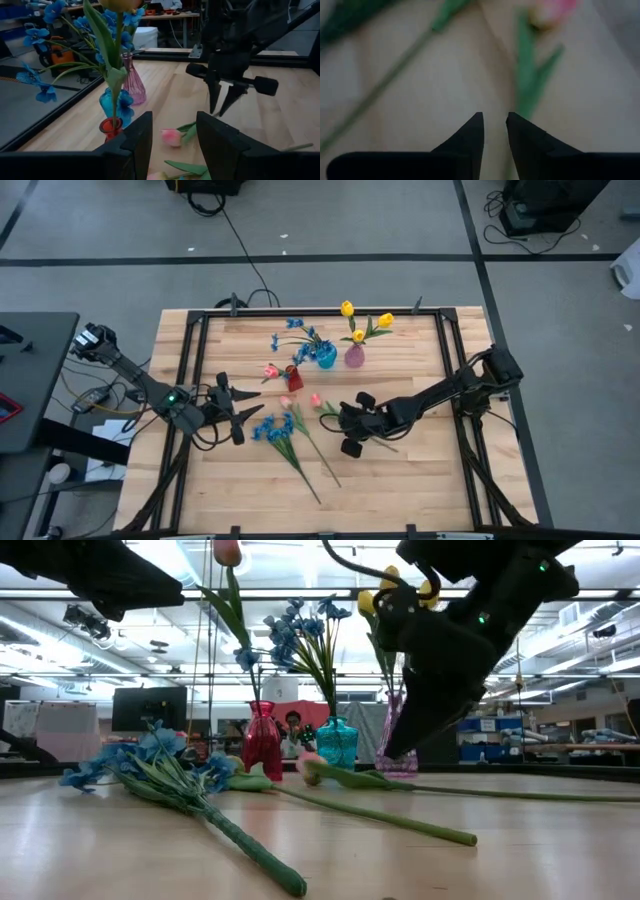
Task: Sort flowers into vase by color
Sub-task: Put the pink flower into the red vase
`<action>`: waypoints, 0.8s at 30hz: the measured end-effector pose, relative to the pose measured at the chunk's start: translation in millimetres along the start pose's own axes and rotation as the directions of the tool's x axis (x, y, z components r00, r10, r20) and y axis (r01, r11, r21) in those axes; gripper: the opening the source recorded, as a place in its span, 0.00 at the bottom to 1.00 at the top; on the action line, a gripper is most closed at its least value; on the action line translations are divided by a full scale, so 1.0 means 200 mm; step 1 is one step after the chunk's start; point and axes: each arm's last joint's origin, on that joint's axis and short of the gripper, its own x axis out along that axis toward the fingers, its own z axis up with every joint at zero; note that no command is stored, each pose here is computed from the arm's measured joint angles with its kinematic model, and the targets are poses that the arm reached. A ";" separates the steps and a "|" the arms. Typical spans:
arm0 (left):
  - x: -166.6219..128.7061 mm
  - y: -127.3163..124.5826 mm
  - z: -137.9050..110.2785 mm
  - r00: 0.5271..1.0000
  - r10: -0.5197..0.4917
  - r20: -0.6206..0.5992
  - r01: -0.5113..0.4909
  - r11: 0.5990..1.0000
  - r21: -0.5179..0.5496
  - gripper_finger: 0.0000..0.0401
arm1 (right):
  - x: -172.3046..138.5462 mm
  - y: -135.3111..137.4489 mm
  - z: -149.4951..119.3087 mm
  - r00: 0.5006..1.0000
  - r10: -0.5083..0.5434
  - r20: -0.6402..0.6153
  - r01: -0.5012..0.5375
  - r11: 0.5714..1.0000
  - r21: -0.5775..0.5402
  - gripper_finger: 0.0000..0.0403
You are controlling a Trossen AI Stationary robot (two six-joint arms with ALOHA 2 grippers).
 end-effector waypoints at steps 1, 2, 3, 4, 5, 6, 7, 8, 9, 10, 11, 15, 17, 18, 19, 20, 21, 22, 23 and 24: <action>0.00 0.00 0.00 1.000 0.000 0.000 0.000 1.000 0.001 0.40 | 0.00 -0.01 -0.01 1.000 -0.024 -0.017 0.024 1.000 -0.010 0.25; 0.00 0.00 0.00 1.000 0.000 0.000 0.000 1.000 0.001 0.40 | 0.01 -0.02 -0.02 0.998 -0.048 -0.036 0.048 0.999 -0.017 0.25; 0.00 0.00 0.00 1.000 0.000 0.000 0.000 1.000 0.001 0.40 | 0.01 -0.03 -0.04 0.996 -0.067 -0.056 0.066 0.998 -0.018 0.25; 0.00 0.00 0.00 1.000 0.001 -0.001 -0.001 1.000 0.002 0.40 | 0.02 -0.04 -0.05 0.994 -0.080 -0.071 0.079 0.997 -0.014 0.25; 0.00 0.00 0.00 1.000 0.000 -0.001 0.000 1.000 0.002 0.40 | 0.02 -0.05 -0.07 0.993 -0.083 -0.081 0.083 0.997 -0.004 0.25; 0.00 0.00 0.00 1.000 0.001 -0.004 -0.001 1.000 0.003 0.40 | 0.03 -0.06 -0.08 0.993 -0.078 -0.088 0.078 0.997 0.007 0.25; 0.00 0.00 -0.01 1.000 0.002 -0.007 -0.002 1.000 0.006 0.40 | 0.03 -0.06 -0.09 0.993 -0.067 -0.095 0.069 0.998 0.014 0.25; 0.00 0.00 -0.01 1.000 0.002 -0.008 -0.002 1.000 0.004 0.40 | 0.04 -0.06 -0.09 0.994 -0.053 -0.098 0.055 0.998 0.020 0.25; 0.00 0.00 -0.01 1.000 0.002 -0.010 -0.002 1.000 -0.003 0.40 | 0.04 -0.06 -0.10 0.995 -0.031 -0.097 0.034 0.999 0.026 0.25; 0.00 0.00 -0.01 1.000 0.003 -0.014 -0.003 1.000 -0.003 0.40 | 0.04 -0.06 -0.10 0.996 -0.016 -0.093 0.019 0.999 0.034 0.24; 0.00 0.00 -0.01 1.000 0.003 -0.016 -0.003 1.000 -0.004 0.39 | 0.05 -0.06 -0.10 0.996 -0.012 -0.090 0.016 0.999 0.042 0.24; 0.00 0.01 -0.04 1.000 0.004 -0.013 -0.004 1.000 -0.011 0.39 | 0.05 -0.06 -0.11 0.995 -0.010 -0.099 0.015 0.999 0.045 0.24; 0.00 0.01 -0.04 1.000 0.004 -0.013 -0.004 1.000 -0.018 0.39 | 0.05 -0.07 -0.11 0.995 -0.014 -0.097 0.019 0.999 0.049 0.24; 0.00 0.01 -0.05 1.000 0.004 -0.012 -0.005 1.000 -0.024 0.39 | 0.04 -0.07 -0.11 0.996 -0.020 -0.090 0.025 0.998 0.051 0.24; 0.00 0.01 -0.05 1.000 0.005 -0.012 -0.005 1.000 -0.028 0.39 | 0.04 -0.07 -0.11 0.996 -0.020 -0.086 0.024 0.998 0.053 0.24; 0.00 0.01 -0.05 1.000 0.005 -0.013 -0.006 1.000 -0.028 0.39 | 0.04 -0.06 -0.10 0.997 -0.013 -0.076 0.017 0.998 0.057 0.24; 0.00 0.01 -0.05 1.000 0.006 -0.013 -0.006 1.000 -0.027 0.39 | 0.04 -0.06 -0.10 0.998 -0.005 -0.065 0.009 0.998 0.062 0.24; 0.00 0.01 -0.05 1.000 0.006 -0.013 -0.006 1.000 -0.027 0.39 | 0.04 -0.06 -0.09 0.998 0.000 -0.058 0.004 0.998 0.065 0.24; 0.00 0.01 -0.05 1.000 0.006 -0.013 -0.006 1.000 -0.027 0.39 | 0.04 -0.05 -0.09 0.999 0.006 -0.054 -0.002 0.998 0.068 0.24; 0.00 0.01 -0.05 1.000 0.006 -0.013 -0.006 1.000 -0.027 0.39 | 0.04 -0.05 -0.09 0.999 0.014 -0.047 -0.011 0.997 0.071 0.24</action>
